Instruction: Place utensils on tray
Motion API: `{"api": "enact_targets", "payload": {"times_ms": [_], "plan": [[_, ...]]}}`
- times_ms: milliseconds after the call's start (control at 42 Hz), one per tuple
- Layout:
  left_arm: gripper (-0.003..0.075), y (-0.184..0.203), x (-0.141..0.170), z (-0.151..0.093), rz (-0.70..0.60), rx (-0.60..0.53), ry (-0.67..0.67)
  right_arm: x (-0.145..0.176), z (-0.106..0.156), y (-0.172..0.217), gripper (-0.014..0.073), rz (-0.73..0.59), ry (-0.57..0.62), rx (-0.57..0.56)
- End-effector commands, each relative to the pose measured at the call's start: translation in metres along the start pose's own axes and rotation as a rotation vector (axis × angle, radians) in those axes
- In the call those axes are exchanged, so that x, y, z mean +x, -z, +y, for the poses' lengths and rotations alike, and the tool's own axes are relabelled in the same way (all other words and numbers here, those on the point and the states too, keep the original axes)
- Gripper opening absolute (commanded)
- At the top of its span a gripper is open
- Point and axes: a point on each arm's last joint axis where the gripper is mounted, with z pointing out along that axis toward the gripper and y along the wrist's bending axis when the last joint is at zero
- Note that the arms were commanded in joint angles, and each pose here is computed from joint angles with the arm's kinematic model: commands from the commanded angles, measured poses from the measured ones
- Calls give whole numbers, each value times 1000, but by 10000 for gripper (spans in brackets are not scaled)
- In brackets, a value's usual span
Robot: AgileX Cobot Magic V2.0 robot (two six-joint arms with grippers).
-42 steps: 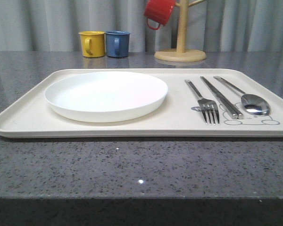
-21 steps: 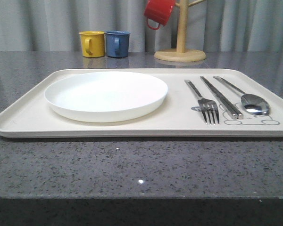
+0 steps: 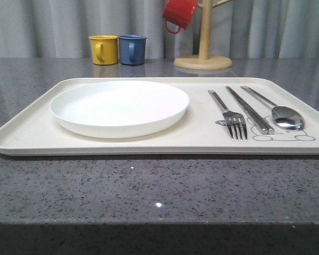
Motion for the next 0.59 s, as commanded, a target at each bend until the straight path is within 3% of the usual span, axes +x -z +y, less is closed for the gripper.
{"api": "enact_targets", "payload": {"times_ms": [0, 262, 571], "plan": [[-20, 1, -2, 0, -89, -2, 18, -2, -5, -11, -67, -156, 5, 82], [-20, 1, -2, 0, -89, -2, 18, 49, -14, -57, -67, -364, -16, 219], [-20, 1, -2, 0, -89, -2, 18, 100, -20, -91, -67, -436, -26, 281]]}}
